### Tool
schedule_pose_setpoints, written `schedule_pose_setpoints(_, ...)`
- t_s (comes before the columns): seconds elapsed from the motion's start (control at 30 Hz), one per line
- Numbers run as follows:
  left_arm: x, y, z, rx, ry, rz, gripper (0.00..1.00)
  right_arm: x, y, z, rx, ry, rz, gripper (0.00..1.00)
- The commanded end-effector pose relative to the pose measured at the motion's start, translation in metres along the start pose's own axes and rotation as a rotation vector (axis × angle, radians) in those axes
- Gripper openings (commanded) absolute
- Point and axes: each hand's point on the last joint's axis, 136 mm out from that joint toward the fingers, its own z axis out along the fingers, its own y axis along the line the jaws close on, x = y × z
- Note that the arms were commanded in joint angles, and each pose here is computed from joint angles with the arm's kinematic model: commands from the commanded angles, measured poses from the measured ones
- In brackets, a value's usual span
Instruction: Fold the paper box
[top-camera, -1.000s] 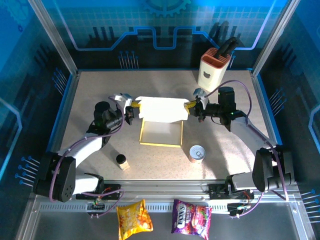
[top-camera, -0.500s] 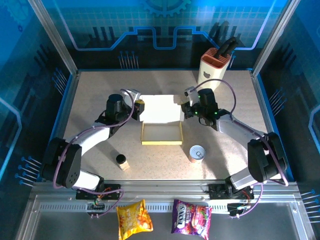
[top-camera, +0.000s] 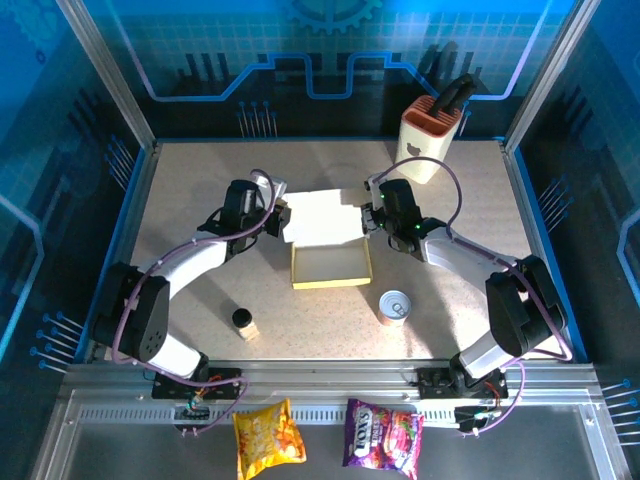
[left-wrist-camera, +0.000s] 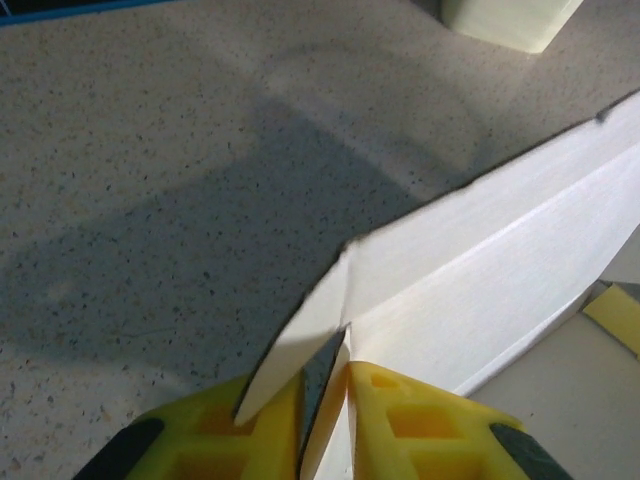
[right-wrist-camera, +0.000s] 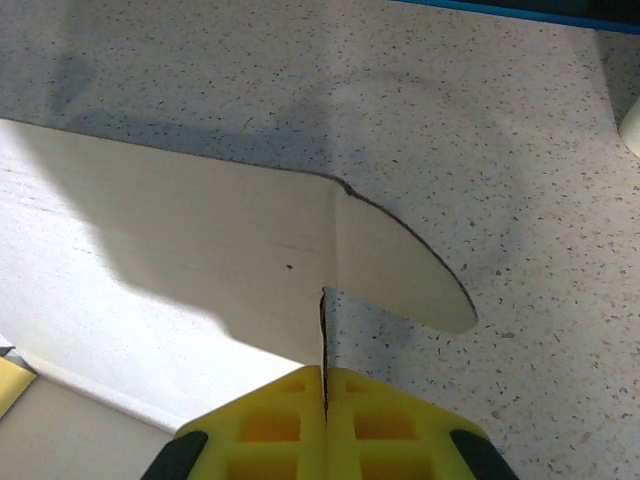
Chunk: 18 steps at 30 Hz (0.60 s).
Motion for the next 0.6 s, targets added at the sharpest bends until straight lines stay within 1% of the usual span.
schedule_pose_setpoints(0.0,0.0,0.0,0.002,-0.014,0.039,-0.019,0.19,-0.015,0.002,0.002,0.02,-0.037,0.0,0.0)
schedule_pose_setpoints(0.13,-0.002,-0.005,0.004,0.003,0.052,-0.031,0.12,-0.014,0.004,0.004,0.022,-0.03,0.0,0.0)
schedule_pose_setpoints(0.23,-0.003,-0.007,0.007,0.007,0.069,-0.052,0.1,-0.013,0.007,0.005,0.031,-0.029,0.002,0.0)
schedule_pose_setpoints(0.33,-0.006,-0.007,0.007,0.003,0.083,-0.111,0.07,-0.014,0.007,0.004,0.054,-0.03,0.018,0.0)
schedule_pose_setpoints(0.43,-0.011,-0.014,0.009,0.034,0.071,-0.173,0.07,-0.015,0.005,0.004,0.089,-0.025,0.084,0.0)
schedule_pose_setpoints(0.47,-0.014,-0.012,0.01,0.023,0.062,-0.206,0.05,-0.016,0.006,0.004,0.091,-0.03,0.097,0.0)
schedule_pose_setpoints(0.57,-0.023,-0.015,0.015,0.041,0.048,-0.252,0.05,-0.02,0.001,0.005,0.159,-0.058,0.147,0.0)
